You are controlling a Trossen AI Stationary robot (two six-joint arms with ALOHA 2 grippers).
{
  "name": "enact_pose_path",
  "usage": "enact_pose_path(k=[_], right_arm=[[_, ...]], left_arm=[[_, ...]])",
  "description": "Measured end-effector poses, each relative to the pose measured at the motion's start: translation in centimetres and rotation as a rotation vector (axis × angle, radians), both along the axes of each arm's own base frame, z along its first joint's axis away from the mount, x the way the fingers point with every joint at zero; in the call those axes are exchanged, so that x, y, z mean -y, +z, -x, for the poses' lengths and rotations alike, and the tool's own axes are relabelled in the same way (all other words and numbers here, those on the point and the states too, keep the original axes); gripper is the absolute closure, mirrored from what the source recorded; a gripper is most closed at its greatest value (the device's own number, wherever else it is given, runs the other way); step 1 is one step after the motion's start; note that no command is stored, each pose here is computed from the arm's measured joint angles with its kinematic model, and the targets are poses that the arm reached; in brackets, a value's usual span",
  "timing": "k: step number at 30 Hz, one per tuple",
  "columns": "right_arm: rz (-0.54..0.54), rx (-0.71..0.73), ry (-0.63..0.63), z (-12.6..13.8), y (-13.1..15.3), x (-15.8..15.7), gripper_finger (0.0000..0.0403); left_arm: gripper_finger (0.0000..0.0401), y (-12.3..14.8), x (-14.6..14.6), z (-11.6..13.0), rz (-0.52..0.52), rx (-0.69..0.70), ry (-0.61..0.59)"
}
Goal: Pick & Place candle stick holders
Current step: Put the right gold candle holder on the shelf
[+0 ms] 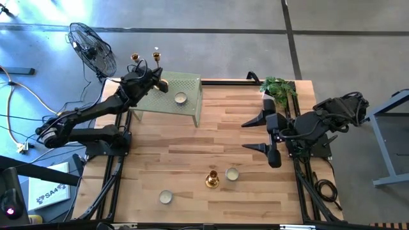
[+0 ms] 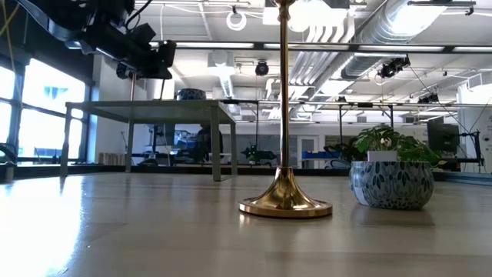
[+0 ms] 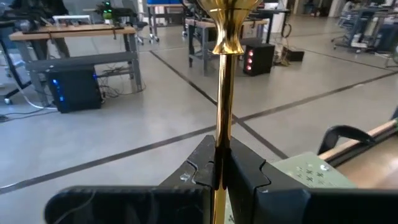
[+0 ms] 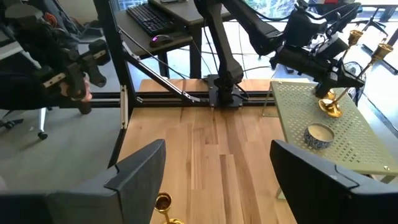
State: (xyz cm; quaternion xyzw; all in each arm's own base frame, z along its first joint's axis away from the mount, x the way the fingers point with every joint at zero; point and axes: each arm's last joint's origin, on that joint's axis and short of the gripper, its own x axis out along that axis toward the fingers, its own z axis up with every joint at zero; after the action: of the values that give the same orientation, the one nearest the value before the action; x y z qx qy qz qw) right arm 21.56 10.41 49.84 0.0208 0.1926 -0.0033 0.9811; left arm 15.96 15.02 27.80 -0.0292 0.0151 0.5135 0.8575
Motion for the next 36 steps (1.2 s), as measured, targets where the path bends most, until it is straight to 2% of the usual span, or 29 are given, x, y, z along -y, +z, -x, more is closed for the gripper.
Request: enact_pose_path(k=[6,11,21,29,36], right_arm=[[-0.008,-0.002,0.005,0.0,0.0,0.0,0.0118],[-0.010,-0.003,0.008,0.0,0.0,0.0,0.0118],[-0.016,-0.033,0.011,0.1,-0.3,0.0,0.0118],[-0.014,-0.035,0.008,0.1,-0.3,0.0,0.0118],[-0.008,-0.042,0.032,0.1,-0.3,0.0,0.0118]], left_arm=[[0.0386,0.1,-0.8,0.5,0.006,0.050,0.030],[0.0386,-0.3,-1.6,1.2,0.055,0.070,0.053],[0.0386,-0.4,-1.6,1.2,0.054,0.060,0.056],[0.0386,-0.4,-1.5,1.0,0.063,0.064,-0.053],[0.0386,-0.4,-1.5,1.0,0.087,0.105,-0.052]])
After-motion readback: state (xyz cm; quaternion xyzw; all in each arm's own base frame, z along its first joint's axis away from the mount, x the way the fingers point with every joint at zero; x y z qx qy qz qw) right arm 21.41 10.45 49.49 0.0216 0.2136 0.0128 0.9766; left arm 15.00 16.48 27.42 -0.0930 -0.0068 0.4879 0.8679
